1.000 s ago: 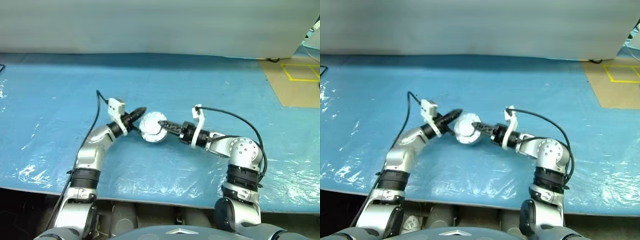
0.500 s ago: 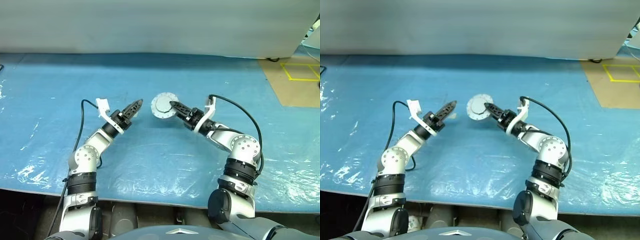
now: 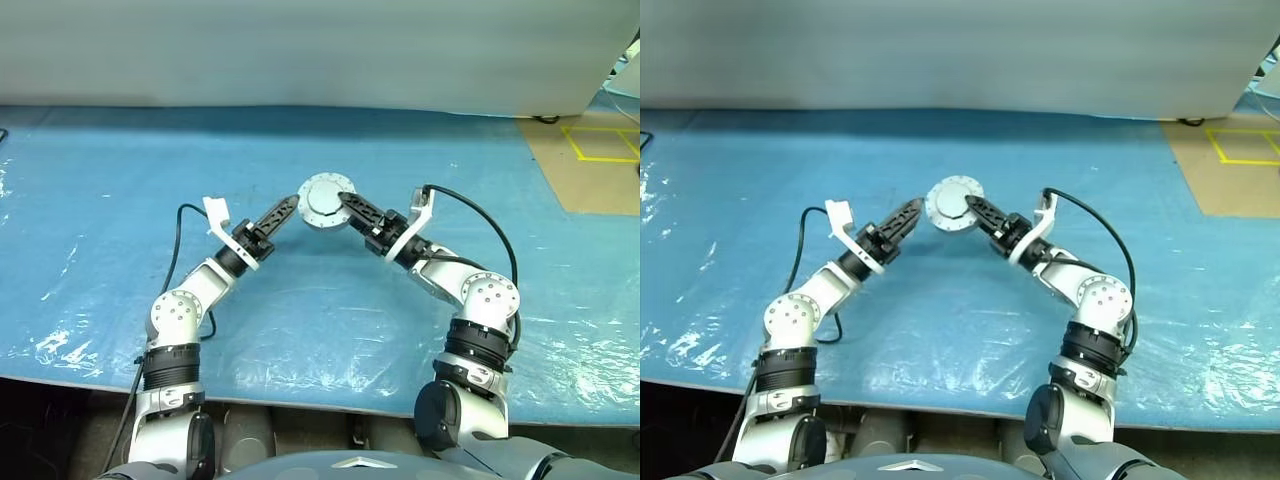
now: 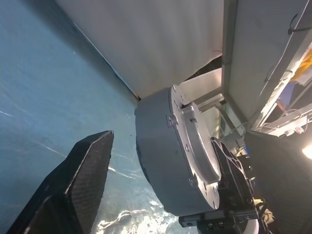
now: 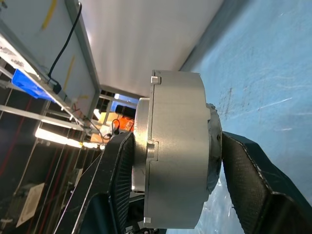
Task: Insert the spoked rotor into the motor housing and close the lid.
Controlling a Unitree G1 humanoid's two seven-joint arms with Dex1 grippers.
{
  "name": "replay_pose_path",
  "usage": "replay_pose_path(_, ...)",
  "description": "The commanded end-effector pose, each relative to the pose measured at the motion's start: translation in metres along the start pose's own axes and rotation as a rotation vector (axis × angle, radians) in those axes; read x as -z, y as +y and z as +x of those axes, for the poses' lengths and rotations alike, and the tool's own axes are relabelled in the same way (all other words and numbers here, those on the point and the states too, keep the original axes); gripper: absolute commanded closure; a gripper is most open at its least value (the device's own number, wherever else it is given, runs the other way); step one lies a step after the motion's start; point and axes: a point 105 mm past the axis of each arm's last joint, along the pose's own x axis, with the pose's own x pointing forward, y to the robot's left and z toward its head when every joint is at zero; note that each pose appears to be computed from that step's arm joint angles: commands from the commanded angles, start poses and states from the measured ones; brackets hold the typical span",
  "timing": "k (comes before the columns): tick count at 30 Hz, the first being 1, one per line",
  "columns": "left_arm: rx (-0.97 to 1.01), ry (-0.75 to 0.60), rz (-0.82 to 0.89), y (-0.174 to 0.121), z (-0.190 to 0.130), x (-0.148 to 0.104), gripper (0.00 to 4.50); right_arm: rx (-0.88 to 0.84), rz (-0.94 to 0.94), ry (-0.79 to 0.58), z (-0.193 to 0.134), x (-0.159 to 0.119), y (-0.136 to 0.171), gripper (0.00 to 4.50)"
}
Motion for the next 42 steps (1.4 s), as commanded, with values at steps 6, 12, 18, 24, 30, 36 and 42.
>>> replay_pose_path(6,0.019,0.029,0.004,-0.008,0.007,0.009,0.03,-0.191,-0.038,0.023,0.003,0.004,0.039,2.04)
replay_pose_path(12,0.015,0.048,0.005,-0.006,0.009,0.014,0.03,-0.225,-0.041,0.049,0.002,0.011,0.045,2.04)
replay_pose_path(18,0.048,0.091,-0.029,-0.011,0.011,0.022,0.03,-0.252,-0.044,0.112,0.001,0.025,0.049,2.04)
replay_pose_path(24,0.056,0.123,-0.099,-0.013,0.009,0.029,0.41,-0.258,-0.038,0.128,0.002,0.030,0.050,2.04)
replay_pose_path(30,0.076,0.110,-0.124,-0.016,0.008,0.026,1.87,-0.258,-0.045,0.108,0.003,0.023,0.050,2.04)
replay_pose_path(36,0.121,0.089,-0.150,-0.024,0.011,0.023,1.92,-0.297,-0.036,0.068,0.004,0.013,0.056,2.04)
replay_pose_path(42,0.151,0.010,-0.205,-0.029,0.017,0.011,1.96,-0.327,-0.021,0.015,0.004,0.004,0.061,2.04)
